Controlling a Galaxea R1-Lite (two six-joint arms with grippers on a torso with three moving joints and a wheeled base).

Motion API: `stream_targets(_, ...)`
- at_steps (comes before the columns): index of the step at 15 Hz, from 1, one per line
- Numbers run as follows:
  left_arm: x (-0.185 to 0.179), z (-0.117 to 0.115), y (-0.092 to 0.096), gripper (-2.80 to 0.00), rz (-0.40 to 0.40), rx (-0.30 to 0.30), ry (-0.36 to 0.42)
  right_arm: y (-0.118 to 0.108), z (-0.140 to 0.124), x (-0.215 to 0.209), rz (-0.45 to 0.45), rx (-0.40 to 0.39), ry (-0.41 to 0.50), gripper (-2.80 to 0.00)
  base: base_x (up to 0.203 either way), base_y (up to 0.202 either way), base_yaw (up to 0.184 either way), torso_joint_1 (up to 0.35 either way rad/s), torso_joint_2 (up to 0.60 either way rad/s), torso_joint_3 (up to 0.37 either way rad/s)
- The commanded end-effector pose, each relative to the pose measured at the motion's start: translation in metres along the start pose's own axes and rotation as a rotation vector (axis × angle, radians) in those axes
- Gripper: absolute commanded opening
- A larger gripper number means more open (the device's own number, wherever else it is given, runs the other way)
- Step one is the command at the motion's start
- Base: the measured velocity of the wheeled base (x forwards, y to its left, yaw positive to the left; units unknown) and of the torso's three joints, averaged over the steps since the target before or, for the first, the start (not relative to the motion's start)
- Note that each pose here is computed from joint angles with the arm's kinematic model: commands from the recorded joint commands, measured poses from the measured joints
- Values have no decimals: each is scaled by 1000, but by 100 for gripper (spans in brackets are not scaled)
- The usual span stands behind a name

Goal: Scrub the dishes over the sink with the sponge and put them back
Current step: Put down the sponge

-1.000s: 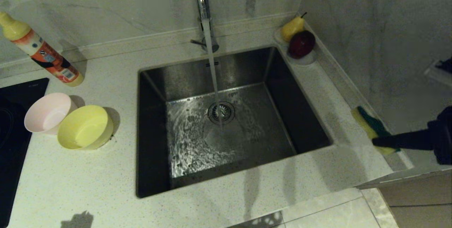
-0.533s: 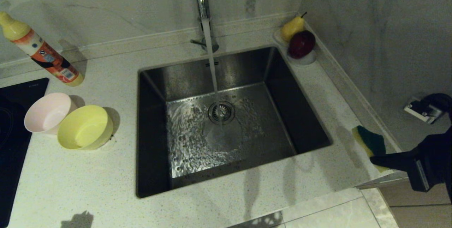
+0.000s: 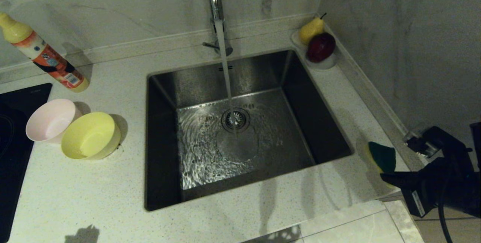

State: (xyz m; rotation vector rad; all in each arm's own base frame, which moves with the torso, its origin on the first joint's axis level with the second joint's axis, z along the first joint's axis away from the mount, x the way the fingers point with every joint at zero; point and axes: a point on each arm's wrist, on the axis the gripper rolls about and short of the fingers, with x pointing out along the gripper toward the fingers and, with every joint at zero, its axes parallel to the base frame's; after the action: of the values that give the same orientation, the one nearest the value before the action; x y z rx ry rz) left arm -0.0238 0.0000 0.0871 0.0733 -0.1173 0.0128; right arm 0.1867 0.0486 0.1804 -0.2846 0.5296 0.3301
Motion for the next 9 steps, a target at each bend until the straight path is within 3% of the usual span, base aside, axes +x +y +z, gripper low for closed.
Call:
stream_targets(1, 2, -11, -1, -280, -2, 0, 43, 1, -5, 17, -5, -39, -14, -280, 0, 0, 0, 0, 0, 0)
stream_targets(4, 2, -11, -1, -280, -2, 1, 42, -2, 0, 30, -61, -47, -26, -280, 0, 0, 0, 0, 0, 0)
stream_targets(9, 2, -11, -1, -280, -2, 0, 41, -4, 3, 52, -68, -56, -33, -280, 0, 0, 0, 0, 0, 0)
